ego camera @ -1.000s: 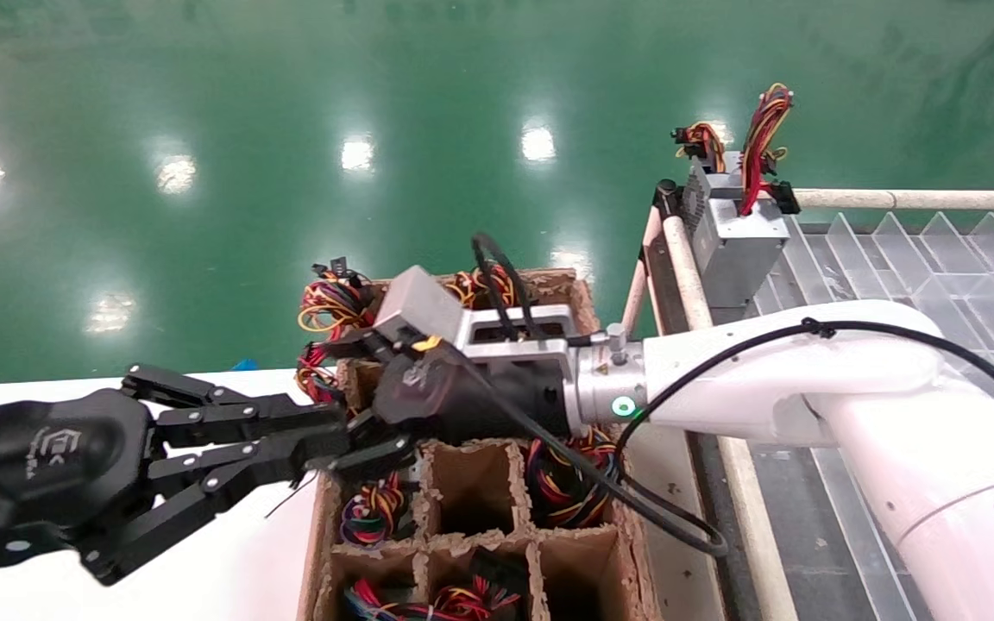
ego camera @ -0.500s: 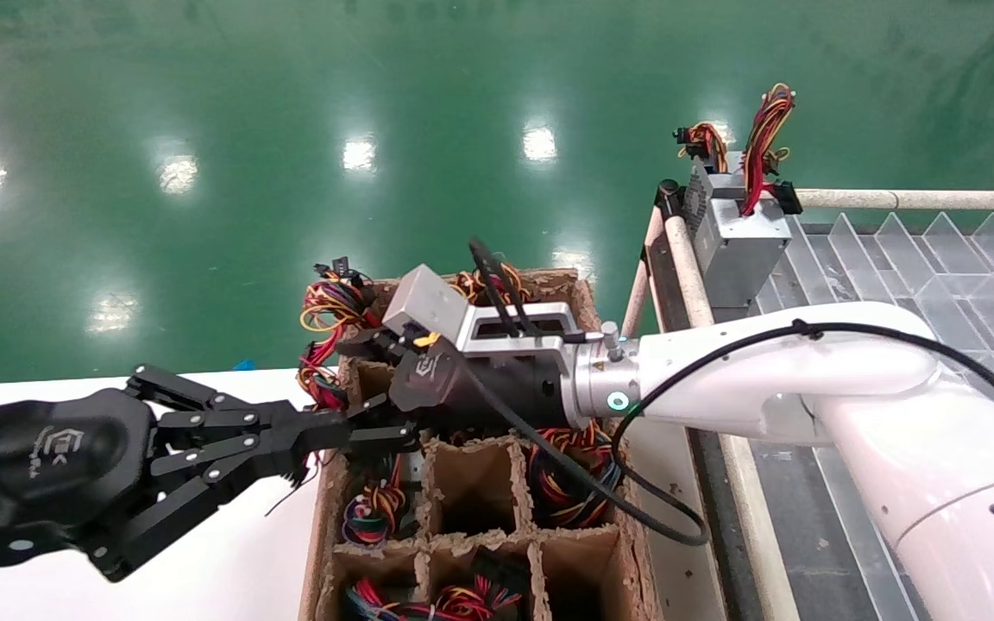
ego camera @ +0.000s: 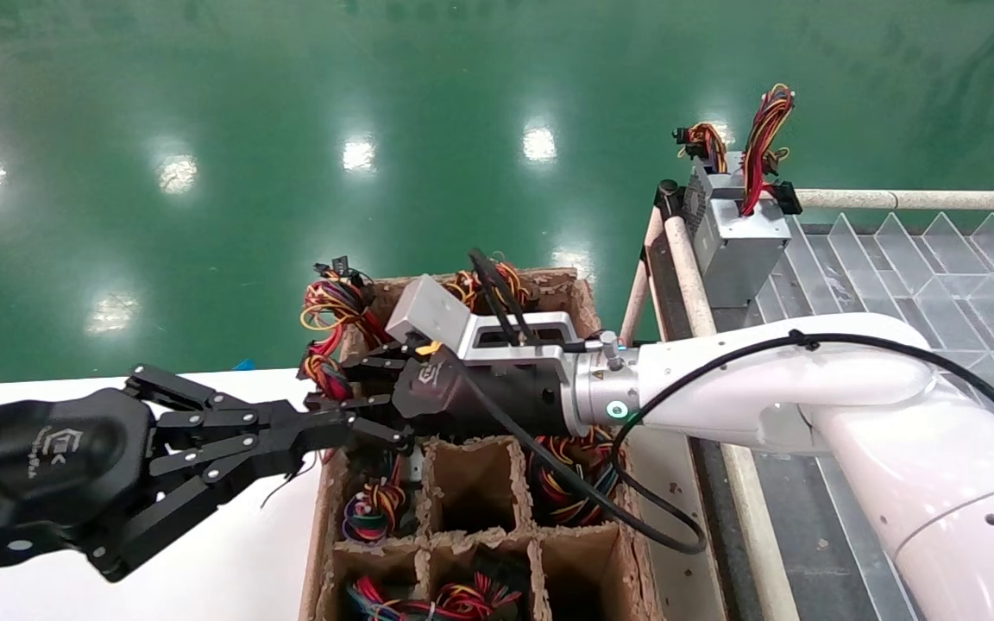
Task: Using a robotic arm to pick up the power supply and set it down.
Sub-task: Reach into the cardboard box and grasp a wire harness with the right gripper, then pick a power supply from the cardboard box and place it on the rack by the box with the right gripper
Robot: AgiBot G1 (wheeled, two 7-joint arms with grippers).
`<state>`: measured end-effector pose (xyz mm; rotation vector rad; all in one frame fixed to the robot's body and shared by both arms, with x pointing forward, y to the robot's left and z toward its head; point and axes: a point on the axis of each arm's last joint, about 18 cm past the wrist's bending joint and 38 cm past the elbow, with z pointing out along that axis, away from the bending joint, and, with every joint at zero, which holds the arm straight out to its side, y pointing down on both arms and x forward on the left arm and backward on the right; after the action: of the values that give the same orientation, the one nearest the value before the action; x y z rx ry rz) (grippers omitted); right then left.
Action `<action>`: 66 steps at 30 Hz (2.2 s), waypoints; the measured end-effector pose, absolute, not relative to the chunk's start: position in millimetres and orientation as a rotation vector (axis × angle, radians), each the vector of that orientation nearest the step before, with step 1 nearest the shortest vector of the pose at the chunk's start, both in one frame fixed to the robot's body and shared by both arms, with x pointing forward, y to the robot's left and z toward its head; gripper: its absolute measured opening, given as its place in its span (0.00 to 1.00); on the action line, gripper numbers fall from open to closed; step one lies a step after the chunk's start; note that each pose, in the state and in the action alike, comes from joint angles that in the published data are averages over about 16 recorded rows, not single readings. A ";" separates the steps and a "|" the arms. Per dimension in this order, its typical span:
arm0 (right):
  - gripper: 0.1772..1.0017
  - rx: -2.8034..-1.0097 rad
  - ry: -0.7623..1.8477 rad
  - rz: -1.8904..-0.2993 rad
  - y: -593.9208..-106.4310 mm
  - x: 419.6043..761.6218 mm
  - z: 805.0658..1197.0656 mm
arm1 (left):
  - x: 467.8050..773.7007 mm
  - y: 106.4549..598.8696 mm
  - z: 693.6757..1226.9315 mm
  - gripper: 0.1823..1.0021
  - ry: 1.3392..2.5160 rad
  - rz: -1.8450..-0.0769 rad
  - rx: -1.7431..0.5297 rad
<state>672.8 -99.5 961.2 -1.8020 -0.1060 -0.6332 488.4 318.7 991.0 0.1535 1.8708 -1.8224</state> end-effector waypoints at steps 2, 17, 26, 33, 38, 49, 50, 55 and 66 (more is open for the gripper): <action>0.33 -1.803 -0.105 -0.632 -100.8 672.5 961.3 | 488.4 318.7 991.0 0.01 1.871 -1.822 0.153; 0.16 -1.734 -0.141 -0.608 -120.4 654.4 996.5 | 488.4 318.7 991.0 0.01 1.871 -1.822 0.153; 0.15 -1.619 -0.218 -0.633 -142.2 625.2 1061.3 | 488.4 318.7 991.0 0.01 1.871 -1.822 0.153; 0.15 -1.543 -0.294 -0.717 -157.6 599.5 1124.0 | 488.4 318.7 991.0 0.01 1.871 -1.822 0.153; 0.15 -1.511 -0.347 -0.808 -164.7 583.8 1167.4 | 488.4 318.7 991.0 0.01 1.871 -1.822 0.153; 0.15 -1.516 -0.388 -1.034 -188.3 568.7 1238.7 | 488.4 318.7 991.0 0.01 1.871 -1.822 0.153; 0.15 -1.522 -0.387 -1.055 -191.9 568.1 1243.7 | 488.4 318.7 991.0 0.01 1.871 -1.822 0.153; 0.15 -1.572 -0.376 -1.174 -214.5 565.6 1266.0 | 488.4 318.7 991.0 0.01 1.871 -1.822 0.153; 0.14 -1.691 -0.275 -1.460 -284.9 557.2 1304.8 | 488.4 318.7 991.0 0.01 1.871 -1.822 0.153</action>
<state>557.2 -284.9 1304.8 -1.6908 -0.2753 -1.4599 488.4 318.7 991.0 0.1535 1.8708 -1.8224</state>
